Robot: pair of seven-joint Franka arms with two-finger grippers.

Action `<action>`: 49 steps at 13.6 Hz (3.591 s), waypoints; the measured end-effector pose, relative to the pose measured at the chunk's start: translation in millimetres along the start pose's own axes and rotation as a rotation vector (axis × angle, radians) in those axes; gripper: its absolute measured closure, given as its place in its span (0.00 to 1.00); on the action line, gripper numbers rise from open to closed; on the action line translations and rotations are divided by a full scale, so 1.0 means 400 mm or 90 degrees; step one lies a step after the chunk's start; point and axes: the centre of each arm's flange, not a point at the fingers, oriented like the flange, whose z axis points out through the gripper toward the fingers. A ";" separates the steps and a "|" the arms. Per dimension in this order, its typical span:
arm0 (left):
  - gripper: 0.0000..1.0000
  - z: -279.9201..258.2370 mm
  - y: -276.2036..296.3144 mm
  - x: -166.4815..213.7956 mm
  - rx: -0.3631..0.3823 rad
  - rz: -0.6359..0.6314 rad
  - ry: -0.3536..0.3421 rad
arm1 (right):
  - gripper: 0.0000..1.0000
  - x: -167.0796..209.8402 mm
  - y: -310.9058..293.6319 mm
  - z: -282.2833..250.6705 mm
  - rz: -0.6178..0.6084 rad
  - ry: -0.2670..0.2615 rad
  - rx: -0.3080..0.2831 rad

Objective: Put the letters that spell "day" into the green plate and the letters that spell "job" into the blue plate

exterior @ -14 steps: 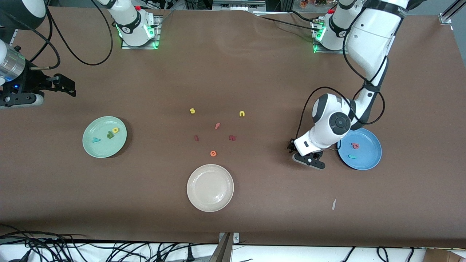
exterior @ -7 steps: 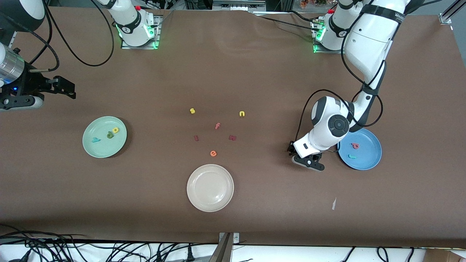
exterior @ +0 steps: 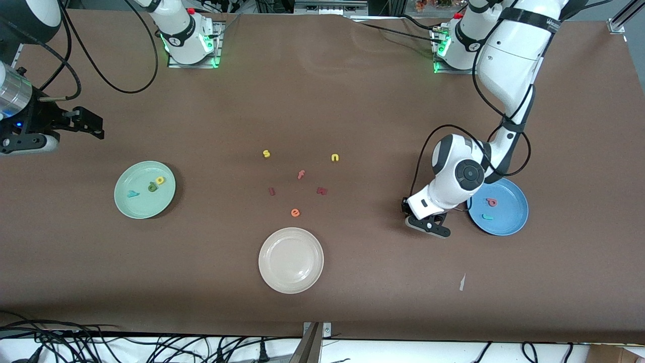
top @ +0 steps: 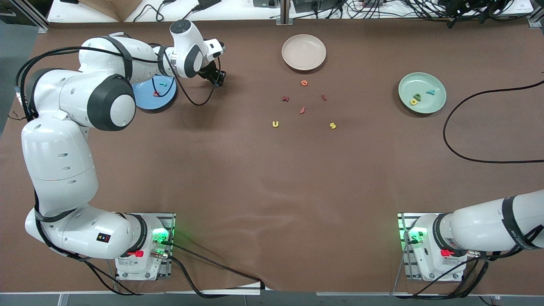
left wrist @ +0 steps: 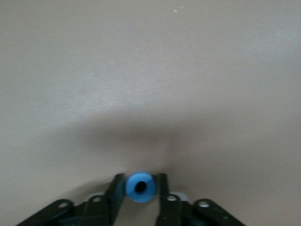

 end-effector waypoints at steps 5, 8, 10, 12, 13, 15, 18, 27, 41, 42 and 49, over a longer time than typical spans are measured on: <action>0.72 -0.039 -0.048 0.009 0.009 -0.013 0.012 | 0.00 0.003 -0.031 -0.006 -0.011 0.003 -0.001; 0.71 -0.172 -0.178 -0.003 0.011 -0.037 -0.001 | 0.00 0.004 -0.030 -0.010 -0.011 0.005 -0.001; 0.70 -0.267 -0.307 -0.056 0.013 -0.024 -0.009 | 0.00 0.004 -0.029 -0.010 -0.010 0.005 -0.001; 0.70 -0.312 -0.413 -0.136 0.015 -0.007 -0.017 | 0.00 0.005 -0.028 -0.010 -0.010 0.005 -0.001; 0.63 -0.316 -0.445 -0.173 0.014 -0.009 -0.024 | 0.00 0.005 -0.028 -0.009 -0.010 0.005 -0.001; 0.45 -0.309 -0.475 -0.231 0.010 -0.022 -0.040 | 0.00 0.005 -0.028 -0.009 -0.009 0.005 -0.001; 0.17 -0.311 -0.468 -0.275 0.007 -0.026 -0.050 | 0.00 0.006 -0.027 -0.007 -0.009 0.004 -0.001; 0.00 -0.781 -0.369 -0.313 0.027 -0.059 0.012 | 0.00 0.008 -0.027 -0.006 -0.009 0.003 -0.001; 0.00 -1.219 -0.346 -0.315 0.045 -0.140 -0.074 | 0.00 0.008 -0.027 -0.006 -0.009 0.003 -0.001; 0.00 -1.210 -0.324 -0.304 0.046 -0.160 -0.076 | 0.00 0.008 -0.026 -0.006 -0.009 0.003 -0.001; 0.00 -1.203 -0.296 -0.266 0.048 -0.191 -0.073 | 0.00 0.008 -0.026 -0.005 -0.008 0.002 -0.001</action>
